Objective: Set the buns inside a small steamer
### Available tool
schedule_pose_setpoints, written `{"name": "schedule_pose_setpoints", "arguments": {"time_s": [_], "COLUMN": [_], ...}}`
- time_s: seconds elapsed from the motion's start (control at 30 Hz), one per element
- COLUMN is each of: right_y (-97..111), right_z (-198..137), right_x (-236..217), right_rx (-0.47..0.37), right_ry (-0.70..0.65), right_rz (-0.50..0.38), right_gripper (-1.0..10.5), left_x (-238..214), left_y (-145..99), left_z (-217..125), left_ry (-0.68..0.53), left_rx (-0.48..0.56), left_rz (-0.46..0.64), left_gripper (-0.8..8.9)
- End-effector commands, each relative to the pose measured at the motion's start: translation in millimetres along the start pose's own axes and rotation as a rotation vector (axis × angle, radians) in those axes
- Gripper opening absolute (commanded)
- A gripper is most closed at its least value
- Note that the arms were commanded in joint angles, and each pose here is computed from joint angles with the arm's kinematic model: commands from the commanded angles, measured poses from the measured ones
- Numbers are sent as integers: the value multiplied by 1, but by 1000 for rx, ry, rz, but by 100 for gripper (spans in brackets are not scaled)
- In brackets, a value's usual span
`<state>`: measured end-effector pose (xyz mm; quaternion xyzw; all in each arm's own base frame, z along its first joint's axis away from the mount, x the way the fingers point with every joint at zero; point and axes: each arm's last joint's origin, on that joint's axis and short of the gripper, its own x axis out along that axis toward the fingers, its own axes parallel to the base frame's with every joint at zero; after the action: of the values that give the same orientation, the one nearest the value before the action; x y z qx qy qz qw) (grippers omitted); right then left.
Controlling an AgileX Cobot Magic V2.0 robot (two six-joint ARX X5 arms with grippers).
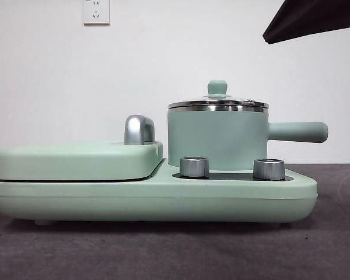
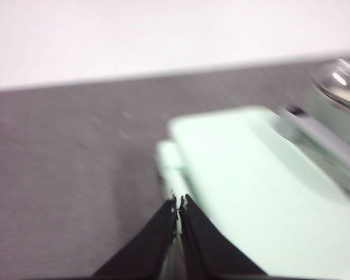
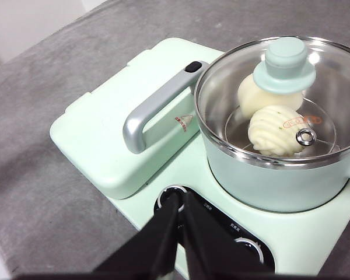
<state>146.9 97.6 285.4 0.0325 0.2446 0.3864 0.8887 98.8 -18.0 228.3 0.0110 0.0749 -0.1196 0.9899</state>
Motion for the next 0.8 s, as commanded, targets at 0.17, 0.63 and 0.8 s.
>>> {"name": "schedule_pose_setpoints", "arguments": {"time_s": [0.17,0.63,0.8], "right_y": [1,1,1], "right_z": [2,2,2], "right_x": [0,0,0], "right_rx": [-4,-6,-6], "right_ry": [-9,-15,-16], "right_rz": [9,9,10], "right_gripper": [12,12,12], "left_x": [-2,5,5], "left_y": [10,12,12], "left_z": [-50,-67,-67], "left_ry": [-67,-100,-100], "left_rx": [-42,-121,-121], "left_rz": [121,127,127], "left_gripper": [12,11,12]}}
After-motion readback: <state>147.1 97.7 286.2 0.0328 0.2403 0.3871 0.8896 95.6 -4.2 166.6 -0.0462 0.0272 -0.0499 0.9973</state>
